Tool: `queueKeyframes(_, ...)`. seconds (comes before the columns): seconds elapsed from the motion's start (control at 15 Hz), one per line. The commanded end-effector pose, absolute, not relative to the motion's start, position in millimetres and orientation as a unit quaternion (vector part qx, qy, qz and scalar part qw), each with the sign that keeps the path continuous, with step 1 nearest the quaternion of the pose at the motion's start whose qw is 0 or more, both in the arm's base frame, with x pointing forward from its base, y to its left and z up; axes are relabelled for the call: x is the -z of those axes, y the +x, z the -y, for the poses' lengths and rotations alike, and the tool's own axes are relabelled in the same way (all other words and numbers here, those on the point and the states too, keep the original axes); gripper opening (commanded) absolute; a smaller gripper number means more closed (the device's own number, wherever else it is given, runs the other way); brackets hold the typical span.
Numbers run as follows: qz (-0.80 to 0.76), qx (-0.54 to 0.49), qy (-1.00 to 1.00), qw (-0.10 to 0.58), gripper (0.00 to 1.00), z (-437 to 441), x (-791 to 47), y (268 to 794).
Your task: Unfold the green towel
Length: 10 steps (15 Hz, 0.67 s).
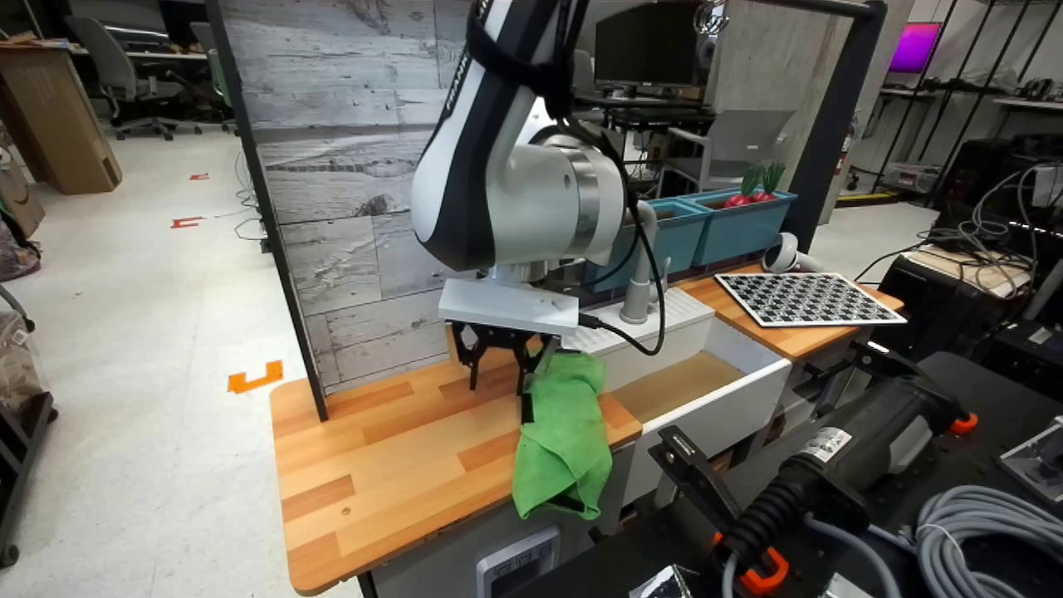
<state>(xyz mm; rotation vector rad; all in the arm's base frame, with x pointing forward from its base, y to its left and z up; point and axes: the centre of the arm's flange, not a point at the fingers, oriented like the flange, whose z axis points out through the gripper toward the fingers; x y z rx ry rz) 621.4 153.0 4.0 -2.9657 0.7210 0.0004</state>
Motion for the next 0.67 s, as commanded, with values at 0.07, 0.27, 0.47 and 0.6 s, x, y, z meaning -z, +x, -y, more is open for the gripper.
queueKeyframes(0.07,-0.224,0.006,-0.974,0.042,0.99,-159.3,-31.6,611.9)
queueKeyframes(0.27,-0.22,0.015,-0.974,0.047,1.0,-160.2,-45.1,608.1)
queueKeyframes(0.47,-0.219,0.013,-0.975,0.038,1.0,-157.2,-48.6,603.7)
queueKeyframes(0.6,-0.222,0.007,-0.975,0.033,1.0,-152.4,-45.8,600.9)
